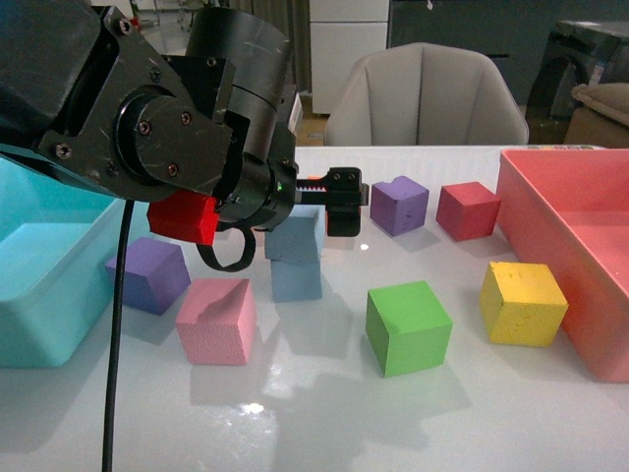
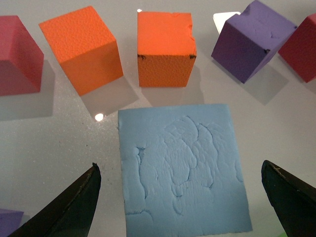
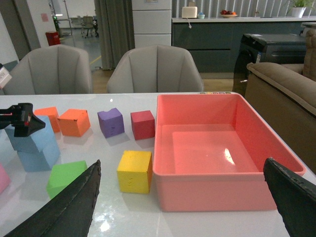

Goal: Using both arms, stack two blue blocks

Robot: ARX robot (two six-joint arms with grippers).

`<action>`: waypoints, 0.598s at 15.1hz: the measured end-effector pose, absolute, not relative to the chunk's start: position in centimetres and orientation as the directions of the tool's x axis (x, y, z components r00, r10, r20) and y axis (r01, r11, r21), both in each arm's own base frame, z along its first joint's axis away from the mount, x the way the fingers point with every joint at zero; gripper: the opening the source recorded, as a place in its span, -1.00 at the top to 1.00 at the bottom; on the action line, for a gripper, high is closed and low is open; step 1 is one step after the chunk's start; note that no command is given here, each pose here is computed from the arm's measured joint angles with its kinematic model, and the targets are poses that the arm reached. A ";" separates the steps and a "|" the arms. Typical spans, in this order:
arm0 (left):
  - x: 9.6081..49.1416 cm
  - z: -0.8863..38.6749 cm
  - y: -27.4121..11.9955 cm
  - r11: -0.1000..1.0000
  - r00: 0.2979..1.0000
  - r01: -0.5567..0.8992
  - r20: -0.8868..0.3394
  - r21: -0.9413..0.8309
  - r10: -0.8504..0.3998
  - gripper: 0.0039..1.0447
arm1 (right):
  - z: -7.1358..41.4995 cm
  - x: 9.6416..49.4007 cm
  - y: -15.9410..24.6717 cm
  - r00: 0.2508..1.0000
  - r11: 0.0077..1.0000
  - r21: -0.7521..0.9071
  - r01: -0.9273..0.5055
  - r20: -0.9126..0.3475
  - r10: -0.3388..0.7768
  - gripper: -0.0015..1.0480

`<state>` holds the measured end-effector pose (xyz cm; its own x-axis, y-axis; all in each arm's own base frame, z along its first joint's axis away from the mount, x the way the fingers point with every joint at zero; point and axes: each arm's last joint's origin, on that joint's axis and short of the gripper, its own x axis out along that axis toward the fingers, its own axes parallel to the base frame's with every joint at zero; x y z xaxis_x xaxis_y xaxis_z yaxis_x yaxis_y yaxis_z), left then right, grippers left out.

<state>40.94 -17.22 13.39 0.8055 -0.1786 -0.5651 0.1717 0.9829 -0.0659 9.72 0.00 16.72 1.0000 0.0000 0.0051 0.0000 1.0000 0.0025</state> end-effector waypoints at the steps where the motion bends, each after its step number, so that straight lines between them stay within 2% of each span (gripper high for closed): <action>1: 40.7 14.2 -17.0 0.982 0.819 0.170 -0.543 -0.078 -0.185 -0.88 | 16.7 9.7 0.0 1.000 1.000 0.002 0.000 0.005 0.000 -0.87; 4: 39.0 19.0 -16.3 0.968 0.890 0.208 -0.384 -0.139 -0.246 -0.88 | 16.7 9.7 0.0 1.000 1.000 0.002 0.000 0.005 0.000 -0.87; 6: 35.6 21.8 -15.7 0.957 0.927 0.259 -0.243 -0.131 -0.284 -0.88 | 16.7 9.7 0.0 1.000 1.000 0.002 0.000 0.005 0.000 -0.87; 9: 28.3 24.3 -13.6 0.921 0.917 0.377 -0.100 -0.098 -0.386 -0.88 | 16.7 9.7 0.0 1.000 1.000 0.002 0.000 0.005 0.000 -0.87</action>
